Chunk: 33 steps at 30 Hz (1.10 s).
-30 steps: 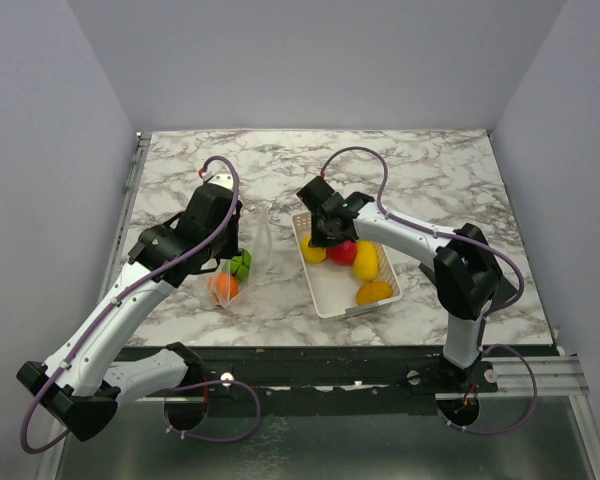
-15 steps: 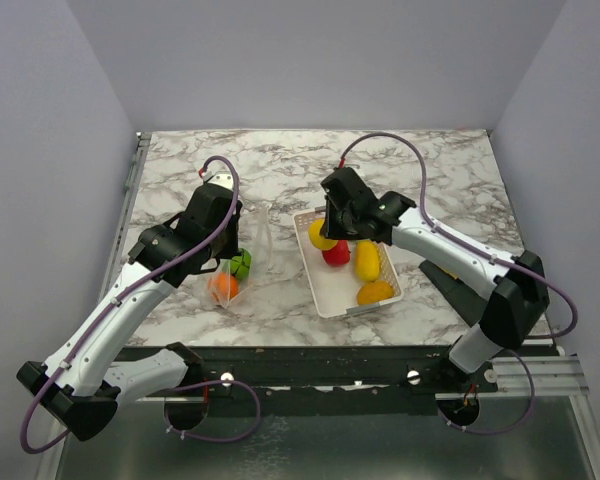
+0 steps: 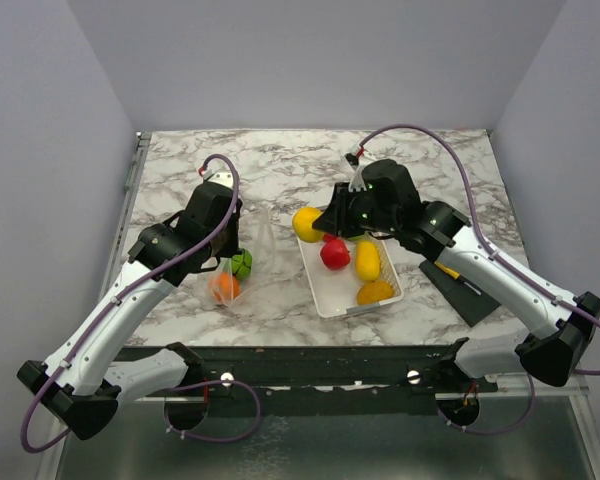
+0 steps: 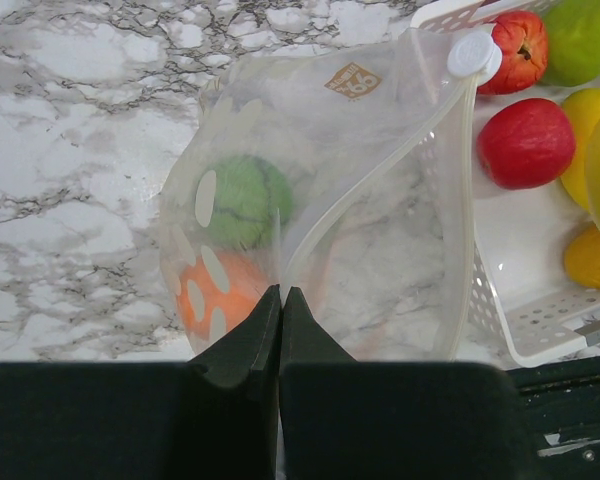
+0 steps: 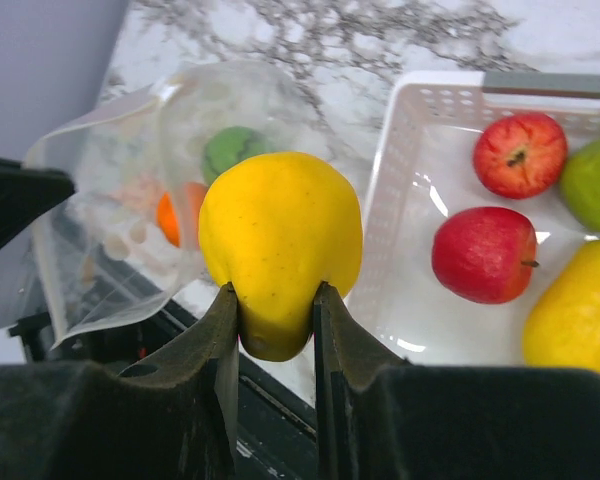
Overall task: Place the food in the zip-top bag and seal the zipper
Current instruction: Place the fake fruit in the zipper food storage bag.
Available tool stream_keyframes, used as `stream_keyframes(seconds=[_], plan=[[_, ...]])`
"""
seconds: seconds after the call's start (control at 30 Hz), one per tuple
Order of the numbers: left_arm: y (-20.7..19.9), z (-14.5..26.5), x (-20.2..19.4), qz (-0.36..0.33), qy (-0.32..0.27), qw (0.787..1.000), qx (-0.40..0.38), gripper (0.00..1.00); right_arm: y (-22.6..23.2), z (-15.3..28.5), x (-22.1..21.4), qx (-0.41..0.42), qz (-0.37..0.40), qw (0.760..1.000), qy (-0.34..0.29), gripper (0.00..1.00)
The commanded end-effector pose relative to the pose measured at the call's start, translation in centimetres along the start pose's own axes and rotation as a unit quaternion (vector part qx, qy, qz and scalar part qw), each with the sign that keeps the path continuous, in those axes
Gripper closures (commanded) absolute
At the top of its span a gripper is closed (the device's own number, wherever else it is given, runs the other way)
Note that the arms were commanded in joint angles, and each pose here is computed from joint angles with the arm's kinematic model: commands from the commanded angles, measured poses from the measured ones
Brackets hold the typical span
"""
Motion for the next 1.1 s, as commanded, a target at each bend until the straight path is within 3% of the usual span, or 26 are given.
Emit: stream_keyframes(seconds=[0.0, 0.23, 0.53, 1.07], plan=[[-0.2, 0.5, 0.8, 0.009, -0.012, 1.000, -0.003, 1.00, 3.0, 1.4, 0.7, 0.104, 0.033, 0.994, -0.004, 0.99], [-0.1, 0.6, 0.7, 0.008, -0.013, 1.000, -0.002, 1.00, 6.5, 2.6, 0.8, 0.202, 0.053, 0.978, 0.005, 0.99], [-0.1, 0.7, 0.8, 0.008, -0.015, 1.000, -0.002, 1.00, 9.2, 1.6, 0.2, 0.235, 0.055, 0.970, 0.021, 0.99], [0.0, 1.2, 0.8, 0.010, -0.018, 1.000, -0.006, 1.00, 10.3, -4.6, -2.2, 0.158, 0.073, 0.982, 0.072, 0.99]])
Point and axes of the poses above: each gripper's point midway between its finger pads, its own z axis back along the fingers, its own y axis along the line the jaws close on, x = y × z, the point moved 4 cm from there along z, back along the fingers, and after that the axes turned 2 degrees about z, right-handed, at the moved point
